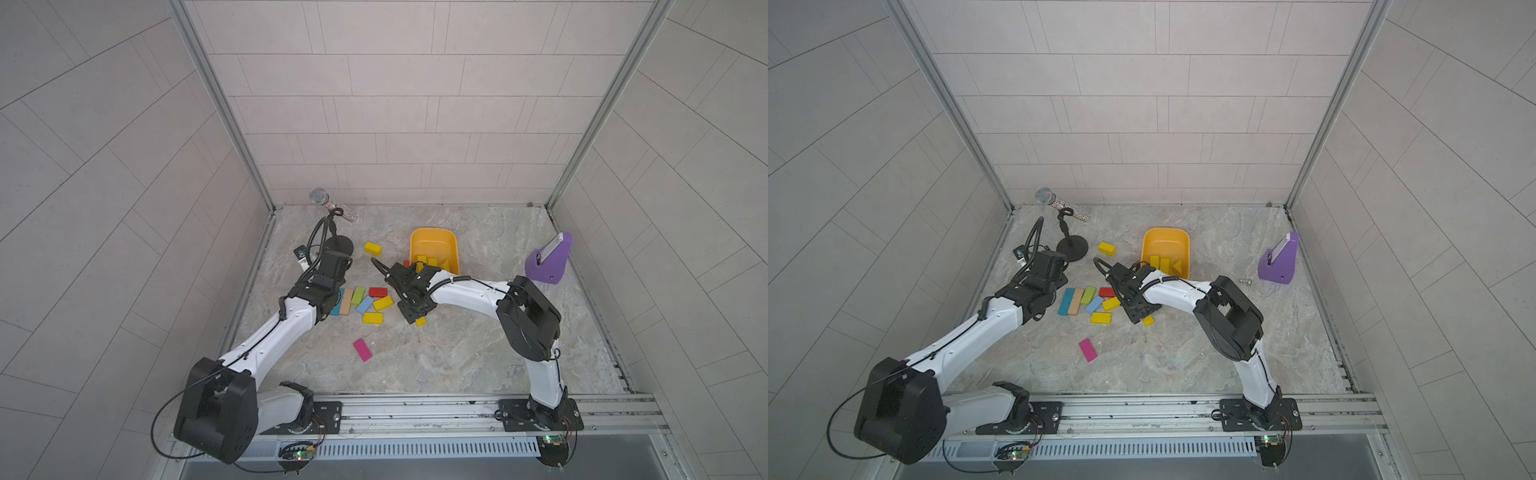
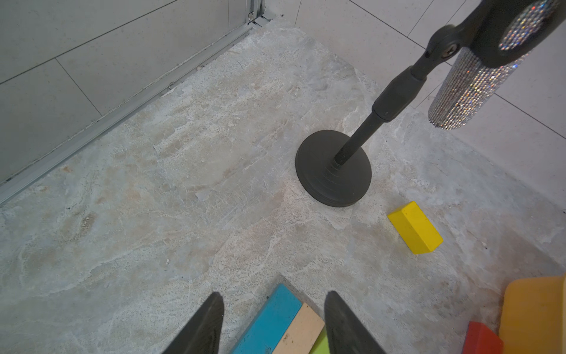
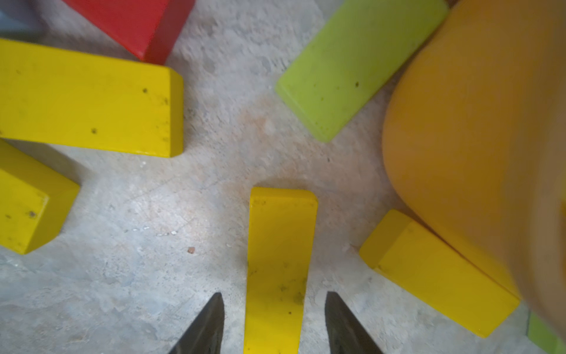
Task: Pick out the yellow building blocks
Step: Adjust the building block at the center of the board.
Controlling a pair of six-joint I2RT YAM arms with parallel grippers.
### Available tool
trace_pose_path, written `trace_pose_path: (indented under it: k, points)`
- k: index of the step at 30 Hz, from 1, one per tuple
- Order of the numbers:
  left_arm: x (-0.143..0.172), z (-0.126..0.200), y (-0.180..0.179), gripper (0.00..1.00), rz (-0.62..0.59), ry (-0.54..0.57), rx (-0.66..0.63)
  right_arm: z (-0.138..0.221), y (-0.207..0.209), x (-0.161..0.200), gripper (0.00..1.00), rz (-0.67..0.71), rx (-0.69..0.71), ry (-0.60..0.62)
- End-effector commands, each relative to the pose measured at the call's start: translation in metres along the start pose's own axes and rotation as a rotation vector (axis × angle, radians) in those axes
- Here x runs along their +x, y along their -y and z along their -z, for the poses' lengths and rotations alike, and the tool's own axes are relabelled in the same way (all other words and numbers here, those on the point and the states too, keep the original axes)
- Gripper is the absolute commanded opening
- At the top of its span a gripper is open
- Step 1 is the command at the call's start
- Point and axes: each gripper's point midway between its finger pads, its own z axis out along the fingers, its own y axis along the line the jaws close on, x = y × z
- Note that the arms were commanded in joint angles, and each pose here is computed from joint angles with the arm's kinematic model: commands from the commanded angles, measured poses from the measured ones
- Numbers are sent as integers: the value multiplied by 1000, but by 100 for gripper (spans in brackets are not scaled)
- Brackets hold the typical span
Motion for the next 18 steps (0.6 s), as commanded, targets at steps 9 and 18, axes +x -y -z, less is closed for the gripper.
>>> trace_pose_path:
  k: [9,18]
  points:
    - [-5,1,-10,57,27,24,-29,-15,1,9,46,-25,-23,-64]
    - [-5,2,-11,57,26,27,-32,-17,-1,10,36,-22,-31,-78]
